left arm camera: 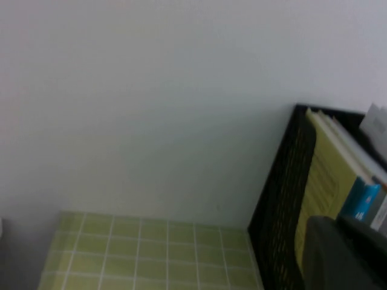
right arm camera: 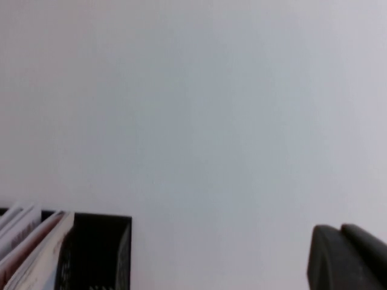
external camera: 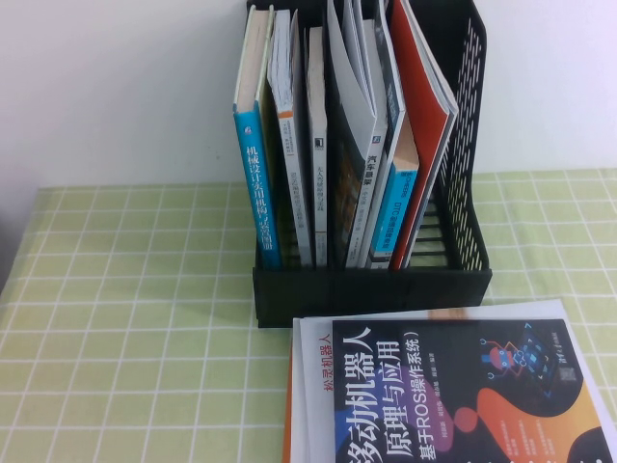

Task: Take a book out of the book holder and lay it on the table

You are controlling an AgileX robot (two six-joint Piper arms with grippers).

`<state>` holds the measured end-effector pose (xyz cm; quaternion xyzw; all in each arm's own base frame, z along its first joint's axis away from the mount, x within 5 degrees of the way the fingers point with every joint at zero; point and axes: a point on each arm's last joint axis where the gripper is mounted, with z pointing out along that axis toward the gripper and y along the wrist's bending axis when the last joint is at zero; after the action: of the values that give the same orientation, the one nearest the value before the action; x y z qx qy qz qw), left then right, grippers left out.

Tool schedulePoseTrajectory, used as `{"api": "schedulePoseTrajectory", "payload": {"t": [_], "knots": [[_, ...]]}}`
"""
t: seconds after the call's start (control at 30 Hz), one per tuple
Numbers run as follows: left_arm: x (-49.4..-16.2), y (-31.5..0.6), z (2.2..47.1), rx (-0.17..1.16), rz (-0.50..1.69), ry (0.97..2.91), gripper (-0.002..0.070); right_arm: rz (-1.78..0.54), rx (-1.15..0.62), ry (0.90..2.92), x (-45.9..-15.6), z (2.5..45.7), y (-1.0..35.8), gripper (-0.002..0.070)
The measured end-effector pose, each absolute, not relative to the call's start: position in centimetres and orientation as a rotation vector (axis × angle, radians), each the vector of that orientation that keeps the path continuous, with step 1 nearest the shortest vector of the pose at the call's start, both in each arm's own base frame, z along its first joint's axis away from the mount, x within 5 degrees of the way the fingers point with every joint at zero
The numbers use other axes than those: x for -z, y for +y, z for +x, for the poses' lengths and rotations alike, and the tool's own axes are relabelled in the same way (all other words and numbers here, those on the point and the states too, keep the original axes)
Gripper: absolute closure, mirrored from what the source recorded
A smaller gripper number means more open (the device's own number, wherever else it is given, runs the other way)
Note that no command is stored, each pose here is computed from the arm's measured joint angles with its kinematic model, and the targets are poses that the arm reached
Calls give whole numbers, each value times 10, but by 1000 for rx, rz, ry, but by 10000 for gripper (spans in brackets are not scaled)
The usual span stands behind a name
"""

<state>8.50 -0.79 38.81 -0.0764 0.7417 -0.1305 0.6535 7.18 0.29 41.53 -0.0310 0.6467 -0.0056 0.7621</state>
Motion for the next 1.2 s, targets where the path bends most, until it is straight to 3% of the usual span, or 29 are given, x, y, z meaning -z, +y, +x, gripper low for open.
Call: {"api": "schedulePoseTrajectory", "payload": {"t": [0.1, 0.23, 0.4, 0.57, 0.7, 0.87, 1.07, 1.2], "knots": [[-383, -13, 108, 303, -145, 1757, 678, -60, -14, 1469, -410, 88, 4, 678], [-375, -23, 131, 413, -157, 1816, 678, 33, -181, 1564, -402, 99, 9, 678], [-368, -45, 159, 467, 100, 1869, 678, 46, -309, 1759, -384, 119, 18, 678], [-378, -76, 193, 578, 369, 1820, 678, -130, -379, 1841, -371, 145, 32, 678], [-383, -100, 225, 650, 476, 1816, 678, -284, -451, 1780, -360, 164, 45, 678], [-384, -134, 259, 697, 592, 1815, 678, -450, -402, 1682, -334, 190, 59, 678], [-379, -179, 290, 740, 716, 1805, 678, -556, -400, 1817, -296, 231, 82, 678], [-375, -204, 302, 741, 800, 1796, 678, -626, -480, 1838, -289, 258, 104, 645]]}}
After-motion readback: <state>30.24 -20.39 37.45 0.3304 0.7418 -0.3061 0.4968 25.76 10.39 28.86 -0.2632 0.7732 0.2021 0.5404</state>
